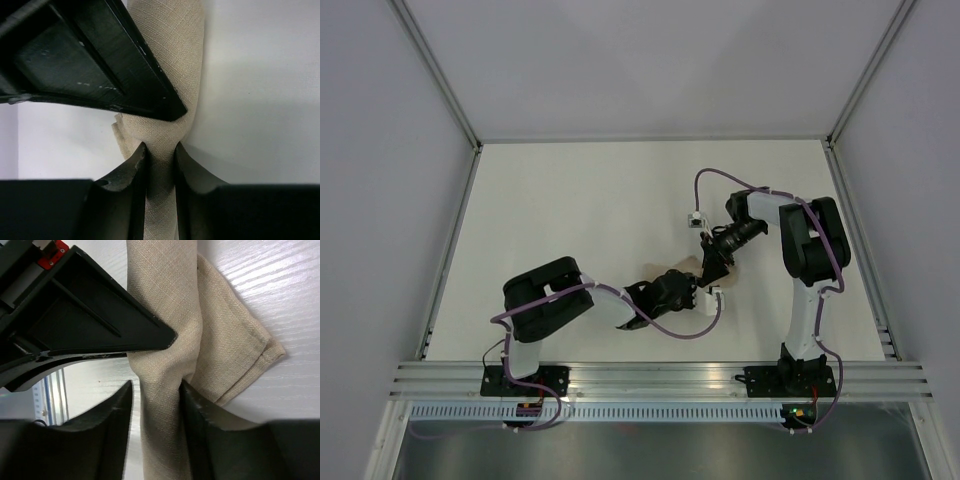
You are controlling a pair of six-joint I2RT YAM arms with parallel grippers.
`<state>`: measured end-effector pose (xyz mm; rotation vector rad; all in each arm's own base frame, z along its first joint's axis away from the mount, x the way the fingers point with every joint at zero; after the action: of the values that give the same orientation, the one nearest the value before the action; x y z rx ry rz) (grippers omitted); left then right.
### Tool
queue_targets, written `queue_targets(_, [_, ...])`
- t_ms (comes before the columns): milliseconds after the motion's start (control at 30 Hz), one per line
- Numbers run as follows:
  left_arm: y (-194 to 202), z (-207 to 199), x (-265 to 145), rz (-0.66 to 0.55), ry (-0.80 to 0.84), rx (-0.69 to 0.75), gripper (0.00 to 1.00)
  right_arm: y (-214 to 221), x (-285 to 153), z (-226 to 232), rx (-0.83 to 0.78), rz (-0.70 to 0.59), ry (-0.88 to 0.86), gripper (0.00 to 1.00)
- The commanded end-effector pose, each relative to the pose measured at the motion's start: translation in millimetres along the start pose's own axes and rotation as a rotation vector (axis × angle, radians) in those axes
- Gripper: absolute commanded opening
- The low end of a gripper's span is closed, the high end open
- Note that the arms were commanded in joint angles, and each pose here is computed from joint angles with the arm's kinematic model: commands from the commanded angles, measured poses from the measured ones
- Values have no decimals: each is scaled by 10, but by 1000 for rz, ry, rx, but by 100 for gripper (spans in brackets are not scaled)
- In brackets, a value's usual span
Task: Fold the napkin, place the utensils inside, and roll it up
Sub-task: Roll the napkin with the utensil
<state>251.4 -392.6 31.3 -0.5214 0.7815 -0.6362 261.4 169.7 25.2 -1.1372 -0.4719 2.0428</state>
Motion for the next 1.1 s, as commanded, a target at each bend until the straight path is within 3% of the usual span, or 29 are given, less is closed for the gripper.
queue_targets(0, [317, -215, 13, 111, 94, 14, 8, 206, 53, -244, -88, 84, 51, 57])
queue_targets(100, [258, -268, -12, 110, 159, -38, 3, 136, 7, -229, -100, 63, 83, 68])
queue_targets(267, [164, -343, -50, 104, 258, -135, 2, -84, -165, -211, -154, 7, 188, 76])
queue_targets(533, [103, -320, -100, 119, 368, -272, 2, -324, -610, -409, -181, -135, 521, 78])
queue_targets(800, [115, -214, -124, 163, 491, -460, 2, -287, -870, -357, -171, -211, 564, 78])
queue_targets(1067, [129, -91, -179, 226, 680, -736, 2, -222, -1035, 83, -329, -235, 699, 80])
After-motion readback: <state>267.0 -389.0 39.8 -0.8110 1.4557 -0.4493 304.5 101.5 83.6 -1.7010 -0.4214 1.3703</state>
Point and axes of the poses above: each gripper's point midway between its finger pads, its own x axis out along the fingers, its own z axis along the line the jaws close on, y = z × x, the point moved 1 cm from there along -x, back along the fingers, and after that the axes turned 7 degrees about -x, right-handed, at the moved point
